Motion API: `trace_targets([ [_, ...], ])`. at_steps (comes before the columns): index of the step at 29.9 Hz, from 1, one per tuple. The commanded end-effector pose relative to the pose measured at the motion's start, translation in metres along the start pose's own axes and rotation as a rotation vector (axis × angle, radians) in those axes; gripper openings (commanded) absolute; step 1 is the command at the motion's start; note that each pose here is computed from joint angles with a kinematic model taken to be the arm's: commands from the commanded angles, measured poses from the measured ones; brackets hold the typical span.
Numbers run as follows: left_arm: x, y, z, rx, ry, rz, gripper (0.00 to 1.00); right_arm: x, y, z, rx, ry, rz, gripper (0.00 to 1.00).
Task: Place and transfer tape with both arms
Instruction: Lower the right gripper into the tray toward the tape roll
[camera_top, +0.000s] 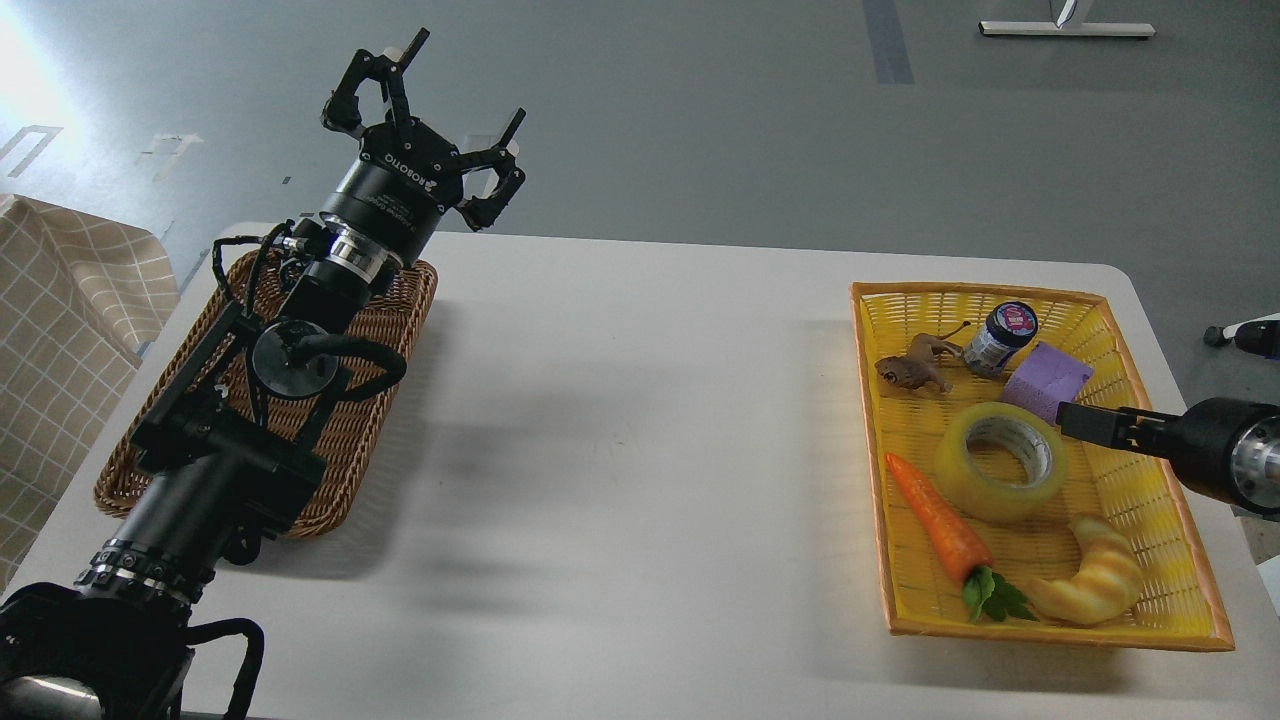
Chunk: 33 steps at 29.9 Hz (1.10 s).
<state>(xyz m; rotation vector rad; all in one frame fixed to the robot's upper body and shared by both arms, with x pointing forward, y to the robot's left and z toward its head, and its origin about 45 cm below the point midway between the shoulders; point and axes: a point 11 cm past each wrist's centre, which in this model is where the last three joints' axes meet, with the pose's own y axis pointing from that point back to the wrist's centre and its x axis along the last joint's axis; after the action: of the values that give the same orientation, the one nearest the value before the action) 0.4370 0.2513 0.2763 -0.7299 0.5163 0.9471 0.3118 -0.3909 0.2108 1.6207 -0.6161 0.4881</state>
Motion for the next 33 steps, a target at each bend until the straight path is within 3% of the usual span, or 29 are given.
trace_targets([
  [1,0.0,0.0,0.0,0.0,0.0,0.0,0.98,-0.008,-0.004,-0.001,0.004,-0.006,-0.016,0.94],
  [15,0.0,0.0,-0.001,0.0,0.002,0.001,0.98,-0.016,-0.019,-0.009,0.002,0.028,-0.011,0.9],
  [21,0.002,0.002,-0.002,0.002,0.003,0.005,0.98,-0.019,-0.026,-0.008,-0.002,0.009,-0.02,0.79],
  [27,0.001,0.001,-0.002,0.002,0.003,0.004,0.98,-0.024,-0.034,-0.008,-0.012,0.0,-0.031,0.78],
  [29,0.001,0.001,-0.001,-0.001,0.004,0.002,0.98,-0.025,-0.036,-0.007,-0.015,-0.008,-0.033,0.71],
  [33,0.001,0.001,-0.001,0.0,0.003,0.004,0.98,-0.025,-0.036,-0.007,-0.013,-0.008,-0.034,0.68],
])
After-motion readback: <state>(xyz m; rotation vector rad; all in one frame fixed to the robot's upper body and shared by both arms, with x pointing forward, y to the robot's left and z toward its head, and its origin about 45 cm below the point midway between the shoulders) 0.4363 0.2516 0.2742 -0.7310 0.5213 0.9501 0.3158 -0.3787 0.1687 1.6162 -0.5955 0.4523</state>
